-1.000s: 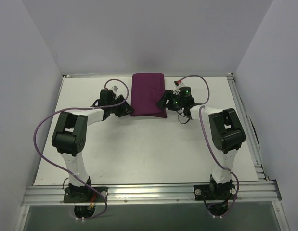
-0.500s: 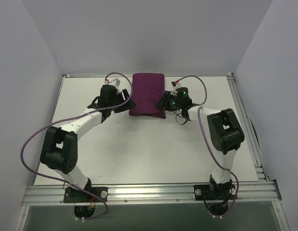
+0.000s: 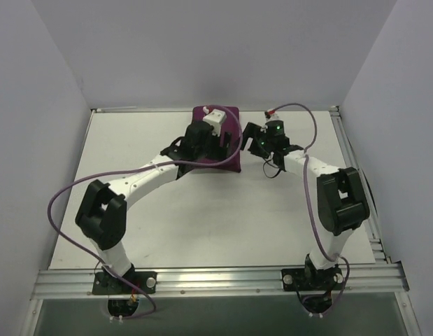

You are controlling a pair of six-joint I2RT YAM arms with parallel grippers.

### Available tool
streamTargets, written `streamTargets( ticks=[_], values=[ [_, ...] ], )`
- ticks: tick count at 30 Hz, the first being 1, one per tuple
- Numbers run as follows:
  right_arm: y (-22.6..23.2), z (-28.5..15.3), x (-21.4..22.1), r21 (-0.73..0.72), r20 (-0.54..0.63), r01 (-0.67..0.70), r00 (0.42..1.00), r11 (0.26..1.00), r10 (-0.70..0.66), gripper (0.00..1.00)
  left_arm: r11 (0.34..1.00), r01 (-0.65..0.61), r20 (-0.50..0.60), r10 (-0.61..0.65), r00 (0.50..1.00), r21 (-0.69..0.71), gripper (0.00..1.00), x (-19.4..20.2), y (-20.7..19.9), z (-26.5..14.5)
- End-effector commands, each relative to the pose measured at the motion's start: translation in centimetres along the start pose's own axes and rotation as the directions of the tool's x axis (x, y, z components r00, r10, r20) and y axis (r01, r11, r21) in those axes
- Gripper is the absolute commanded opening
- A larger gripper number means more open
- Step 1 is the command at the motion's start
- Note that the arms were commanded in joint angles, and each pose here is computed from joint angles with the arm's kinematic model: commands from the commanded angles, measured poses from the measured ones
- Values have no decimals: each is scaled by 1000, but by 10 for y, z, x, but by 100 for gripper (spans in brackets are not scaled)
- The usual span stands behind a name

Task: Open and lay out the surgical kit
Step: Open the surgical kit at the center of the board.

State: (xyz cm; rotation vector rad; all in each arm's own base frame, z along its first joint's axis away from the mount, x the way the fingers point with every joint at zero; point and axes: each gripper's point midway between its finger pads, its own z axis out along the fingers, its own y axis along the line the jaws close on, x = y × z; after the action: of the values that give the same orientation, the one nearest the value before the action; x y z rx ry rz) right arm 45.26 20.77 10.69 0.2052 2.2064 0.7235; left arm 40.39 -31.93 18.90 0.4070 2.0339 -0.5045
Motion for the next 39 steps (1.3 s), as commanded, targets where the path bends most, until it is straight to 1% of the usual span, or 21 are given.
streamTargets(
  ticks=[1,2,3,4,5,7,8,10,12,13,16,20,26,27,31,33,35,38,39],
  values=[
    [-47,-51,-46,166,137,-89,988,982,66,78,981,-157,-16,156,988,-111,82,-15,-3,13],
    [-61,-61,-46,197,141,-110,987,974,83,78,972,-180,-57,173,983,-152,82,-3,2,24],
    [-84,-74,-55,233,177,-146,978,961,105,78,964,-201,-93,187,978,-174,82,3,3,26],
    [-88,-91,-64,237,216,-149,972,960,98,77,962,-202,-78,190,979,-186,82,-7,-2,29],
    [-104,-99,-55,265,209,-160,972,951,106,76,956,-220,-114,201,973,-192,81,5,-4,38],
    [-116,-117,-62,271,238,-167,966,948,102,75,949,-237,-144,211,967,-206,80,13,-6,45],
    [-118,-120,-55,262,210,-147,973,954,92,74,948,-246,-151,218,964,-202,79,17,-13,51],
    [-126,-132,-59,265,223,-142,971,954,83,74,932,-273,-170,237,957,-239,78,23,-13,54],
    [-130,-136,-54,273,211,-123,975,954,66,74,912,-327,-195,284,939,-247,78,31,-24,59],
    [-130,-140,-56,270,223,-119,973,955,58,74,894,-349,-200,301,932,-281,78,32,-22,60],
    [-130,-142,-52,252,223,-117,973,961,60,74,856,-413,-234,352,906,-312,78,40,-28,66],
    [-129,-139,-46,216,206,-128,975,968,83,74,829,-443,-266,366,891,-341,76,49,-29,71],
    [-128,-140,-44,206,205,-126,975,970,83,74,795,-485,-318,384,867,-365,73,62,-20,75],
    [-127,-140,-45,204,206,-125,975,971,82,74,783,-496,-322,391,862,-376,73,61,-18,76],
    [-127,-140,-44,199,205,-123,975,972,81,74,771,-513,-319,412,853,-377,69,59,-18,80],
    [-127,-140,-44,200,204,-122,976,972,81,74,770,-517,-322,416,851,-373,66,61,-18,84],
    [-128,-140,-42,202,201,-120,976,972,79,74,755,-550,-338,444,830,-358,63,63,-17,88],
    [-128,-139,-41,202,197,-119,977,972,79,74,755,-545,-328,443,834,-366,47,59,-18,89],
    [-129,-139,-39,205,193,-120,978,971,81,74,756,-543,-324,443,836,-366,37,57,-18,89]
  ],
)
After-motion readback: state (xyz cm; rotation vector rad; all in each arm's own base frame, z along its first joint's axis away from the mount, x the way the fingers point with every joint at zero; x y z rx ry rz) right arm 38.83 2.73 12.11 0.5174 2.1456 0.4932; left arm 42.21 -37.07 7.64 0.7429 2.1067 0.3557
